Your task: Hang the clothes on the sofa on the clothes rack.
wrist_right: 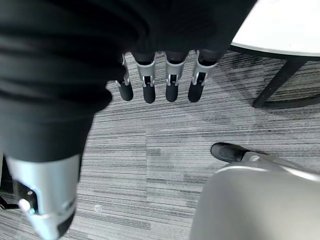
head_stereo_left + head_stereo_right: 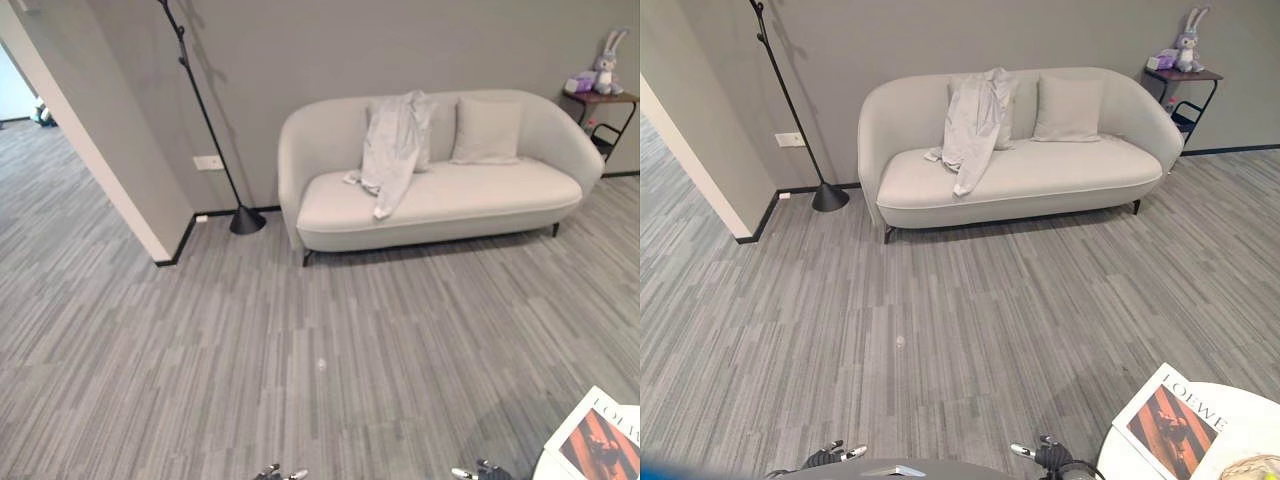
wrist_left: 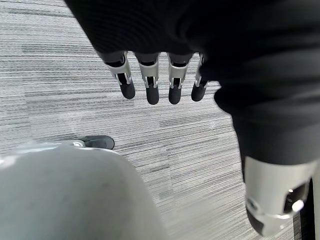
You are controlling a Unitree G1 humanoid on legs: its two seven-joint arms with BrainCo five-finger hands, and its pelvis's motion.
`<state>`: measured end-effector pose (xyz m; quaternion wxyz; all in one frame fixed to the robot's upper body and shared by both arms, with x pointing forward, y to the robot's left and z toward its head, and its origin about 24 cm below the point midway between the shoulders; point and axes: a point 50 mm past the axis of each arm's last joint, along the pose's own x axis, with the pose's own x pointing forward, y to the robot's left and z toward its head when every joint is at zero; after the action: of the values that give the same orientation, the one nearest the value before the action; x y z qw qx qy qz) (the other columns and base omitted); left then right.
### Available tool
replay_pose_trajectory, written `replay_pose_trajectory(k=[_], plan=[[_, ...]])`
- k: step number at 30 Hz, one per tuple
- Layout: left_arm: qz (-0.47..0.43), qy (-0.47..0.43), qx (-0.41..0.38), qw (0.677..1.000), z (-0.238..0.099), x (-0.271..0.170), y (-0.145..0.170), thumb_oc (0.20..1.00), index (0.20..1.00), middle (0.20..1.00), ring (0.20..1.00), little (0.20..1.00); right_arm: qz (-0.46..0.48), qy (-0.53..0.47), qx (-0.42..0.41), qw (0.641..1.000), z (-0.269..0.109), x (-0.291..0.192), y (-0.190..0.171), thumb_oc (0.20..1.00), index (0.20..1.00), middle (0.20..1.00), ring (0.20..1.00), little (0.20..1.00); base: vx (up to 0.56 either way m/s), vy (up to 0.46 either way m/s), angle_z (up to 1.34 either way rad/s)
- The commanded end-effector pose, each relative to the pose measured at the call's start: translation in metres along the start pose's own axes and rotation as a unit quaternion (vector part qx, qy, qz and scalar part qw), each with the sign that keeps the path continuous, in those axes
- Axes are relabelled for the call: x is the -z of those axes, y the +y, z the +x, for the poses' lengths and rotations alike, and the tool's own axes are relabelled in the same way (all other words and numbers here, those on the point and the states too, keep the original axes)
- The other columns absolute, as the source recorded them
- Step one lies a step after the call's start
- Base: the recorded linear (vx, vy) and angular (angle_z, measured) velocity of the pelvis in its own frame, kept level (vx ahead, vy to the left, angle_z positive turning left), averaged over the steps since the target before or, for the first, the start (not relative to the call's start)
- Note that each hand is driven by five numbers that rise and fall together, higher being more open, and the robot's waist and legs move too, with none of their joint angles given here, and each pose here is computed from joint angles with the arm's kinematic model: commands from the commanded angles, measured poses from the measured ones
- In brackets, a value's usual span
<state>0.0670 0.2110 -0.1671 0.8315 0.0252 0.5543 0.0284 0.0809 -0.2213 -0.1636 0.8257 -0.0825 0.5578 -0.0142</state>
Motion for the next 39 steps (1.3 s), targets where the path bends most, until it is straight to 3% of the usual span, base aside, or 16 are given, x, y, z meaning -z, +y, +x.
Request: replay_pose_trajectory(k=[1,20,29,39], plan=[[0.021,-0.025,-0.009,0.999,0.005,-0.023,0.008,1.000,1.000,1.000,1.000,1.000,-0.019,-0.018,-0.007,1.000,0.004,-0.017,-0.001,1.000,1.000,1.000,1.000,1.000,0.00,0.000,0.00],[0.031,-0.050,-0.018,0.998,0.006,-0.036,0.014,1.000,1.000,1.000,1.000,1.000,-0.030,-0.024,-0.008,0.999,0.005,-0.023,-0.002,1.000,1.000,1.000,1.000,1.000,0.00,0.030,-0.03],[0.079,-0.039,-0.006,0.996,0.008,-0.041,0.011,1.000,1.000,1.000,1.000,1.000,-0.016,-0.048,0.000,0.999,0.007,-0.043,-0.008,1.000,1.000,1.000,1.000,1.000,-0.02,0.156,-0.16],[0.061,-0.109,-0.001,0.992,0.010,-0.078,0.001,1.000,1.000,1.000,1.000,1.000,0.017,-0.038,0.013,0.999,0.006,-0.037,-0.012,1.000,1.000,1.000,1.000,1.000,0.37,-0.088,0.22]])
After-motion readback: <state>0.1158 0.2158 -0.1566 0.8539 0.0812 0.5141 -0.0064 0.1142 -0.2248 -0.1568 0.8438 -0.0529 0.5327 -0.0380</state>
